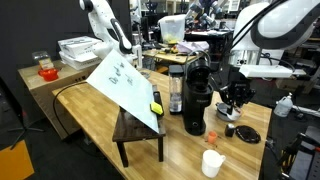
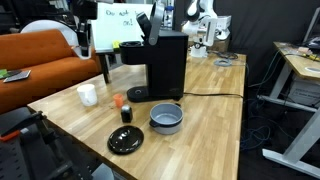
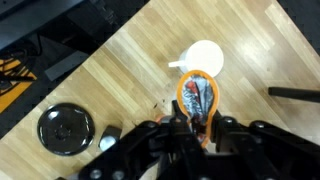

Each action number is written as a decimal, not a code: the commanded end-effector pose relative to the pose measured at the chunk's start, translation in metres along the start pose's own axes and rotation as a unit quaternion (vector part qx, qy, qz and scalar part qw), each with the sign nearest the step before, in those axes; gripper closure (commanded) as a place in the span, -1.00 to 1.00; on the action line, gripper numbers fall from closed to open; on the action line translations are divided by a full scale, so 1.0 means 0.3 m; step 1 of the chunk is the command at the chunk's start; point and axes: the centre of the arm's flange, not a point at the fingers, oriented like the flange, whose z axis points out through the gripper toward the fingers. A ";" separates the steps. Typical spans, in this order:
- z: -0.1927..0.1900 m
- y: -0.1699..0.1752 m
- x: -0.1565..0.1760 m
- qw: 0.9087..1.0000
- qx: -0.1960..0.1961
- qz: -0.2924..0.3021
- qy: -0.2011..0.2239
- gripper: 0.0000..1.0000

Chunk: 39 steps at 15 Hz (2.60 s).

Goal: Pick the small tin on the table, put it in the coffee maker then close it

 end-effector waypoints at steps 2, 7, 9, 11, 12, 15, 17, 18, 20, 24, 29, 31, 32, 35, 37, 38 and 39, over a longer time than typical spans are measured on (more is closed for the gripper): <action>-0.071 -0.060 0.164 0.999 0.000 -0.010 0.048 0.88; -0.101 -0.165 0.252 0.997 0.009 -0.035 0.070 0.88; -0.096 -0.146 0.233 0.997 0.013 -0.028 0.065 0.51; -0.091 -0.155 0.240 0.997 0.013 -0.029 0.064 0.51; -0.091 -0.155 0.240 0.997 0.013 -0.029 0.064 0.51; -0.095 -0.154 0.237 0.997 0.012 -0.028 0.067 0.88; -0.115 -0.158 0.230 0.997 0.014 -0.031 0.073 0.88; -0.130 -0.160 0.227 0.997 0.016 -0.031 0.075 0.88; -0.159 -0.167 0.223 0.996 0.022 -0.035 0.079 0.88; -0.213 -0.183 0.243 0.993 0.028 -0.038 0.112 0.88; -0.231 -0.175 0.331 0.988 0.025 -0.041 0.144 0.88; -0.227 -0.167 0.375 0.988 0.021 -0.039 0.150 0.88; -0.223 -0.164 0.397 0.987 0.019 -0.039 0.152 0.88; -0.206 -0.161 0.454 0.988 0.015 -0.037 0.152 0.88; -0.191 -0.168 0.471 0.988 0.014 -0.037 0.146 0.88; -0.186 -0.175 0.469 0.989 0.014 -0.039 0.142 0.88; -0.180 -0.178 0.466 0.989 0.013 -0.041 0.140 0.88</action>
